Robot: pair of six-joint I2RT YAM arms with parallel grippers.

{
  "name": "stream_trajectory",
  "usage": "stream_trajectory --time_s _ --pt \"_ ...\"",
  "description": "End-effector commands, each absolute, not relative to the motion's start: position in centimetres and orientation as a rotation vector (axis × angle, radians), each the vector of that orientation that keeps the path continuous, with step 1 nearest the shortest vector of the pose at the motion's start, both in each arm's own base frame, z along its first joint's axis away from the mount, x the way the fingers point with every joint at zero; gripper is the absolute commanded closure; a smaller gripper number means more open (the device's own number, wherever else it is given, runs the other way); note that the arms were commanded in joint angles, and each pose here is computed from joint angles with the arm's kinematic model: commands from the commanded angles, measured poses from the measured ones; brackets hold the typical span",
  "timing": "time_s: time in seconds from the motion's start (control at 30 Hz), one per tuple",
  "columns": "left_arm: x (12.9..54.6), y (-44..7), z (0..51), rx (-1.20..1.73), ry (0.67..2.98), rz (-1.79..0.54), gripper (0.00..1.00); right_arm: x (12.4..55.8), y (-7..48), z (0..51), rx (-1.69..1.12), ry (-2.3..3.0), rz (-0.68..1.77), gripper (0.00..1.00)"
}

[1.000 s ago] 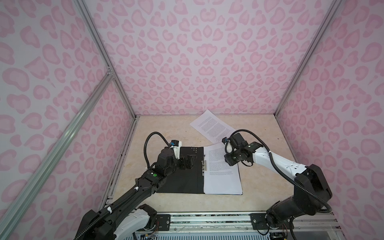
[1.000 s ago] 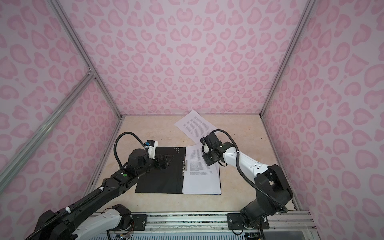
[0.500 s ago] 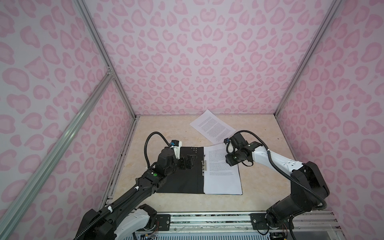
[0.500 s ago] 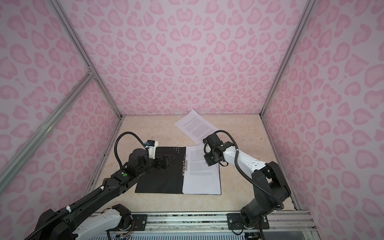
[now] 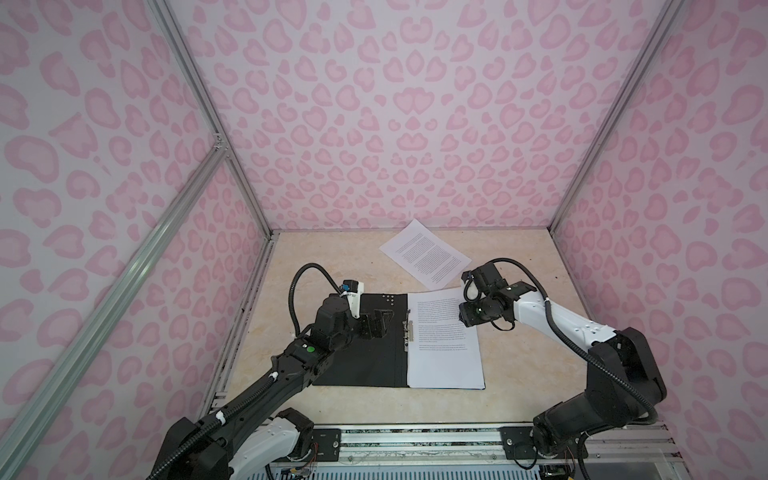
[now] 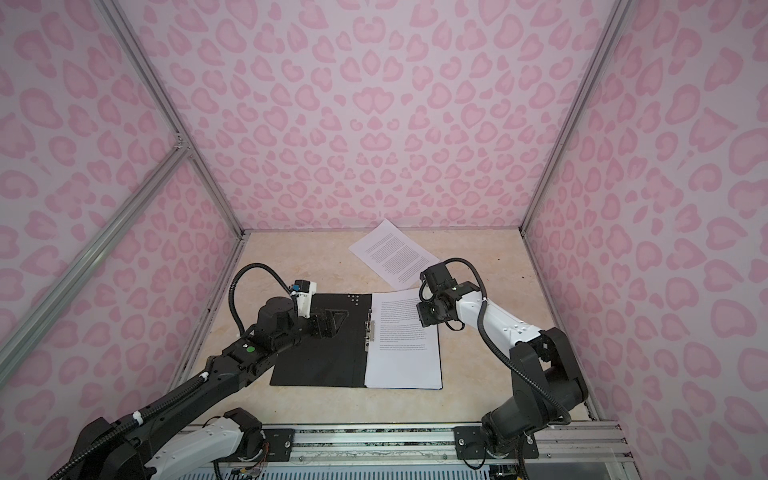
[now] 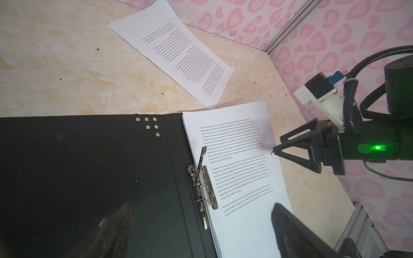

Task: Put the files into the folder
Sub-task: 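Release the sheet and reach the right gripper toward the far loose sheet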

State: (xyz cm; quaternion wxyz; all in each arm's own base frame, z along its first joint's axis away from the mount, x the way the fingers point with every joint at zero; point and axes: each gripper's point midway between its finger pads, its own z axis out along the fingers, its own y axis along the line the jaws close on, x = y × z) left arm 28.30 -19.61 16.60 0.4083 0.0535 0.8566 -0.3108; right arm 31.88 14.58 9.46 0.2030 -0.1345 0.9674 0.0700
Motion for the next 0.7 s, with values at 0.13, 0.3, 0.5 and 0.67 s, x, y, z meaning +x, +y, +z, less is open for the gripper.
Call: stream_trajectory --time_s 0.13,0.3,0.5,0.67 --pt "28.7 -19.4 17.5 0.13 2.126 -0.77 0.02 33.0 10.4 14.3 -0.129 2.535 0.099 0.02" --pt "28.6 -19.2 17.8 0.131 2.115 -0.759 0.02 34.6 8.0 15.5 0.095 2.472 0.202 0.02" --pt "28.8 -18.6 17.9 0.127 2.105 -0.714 0.02 38.2 8.1 14.4 0.231 2.445 0.317 0.02" --pt "29.2 -18.7 17.9 0.141 2.103 -0.698 0.02 43.6 8.3 13.1 0.319 2.413 0.392 0.11"
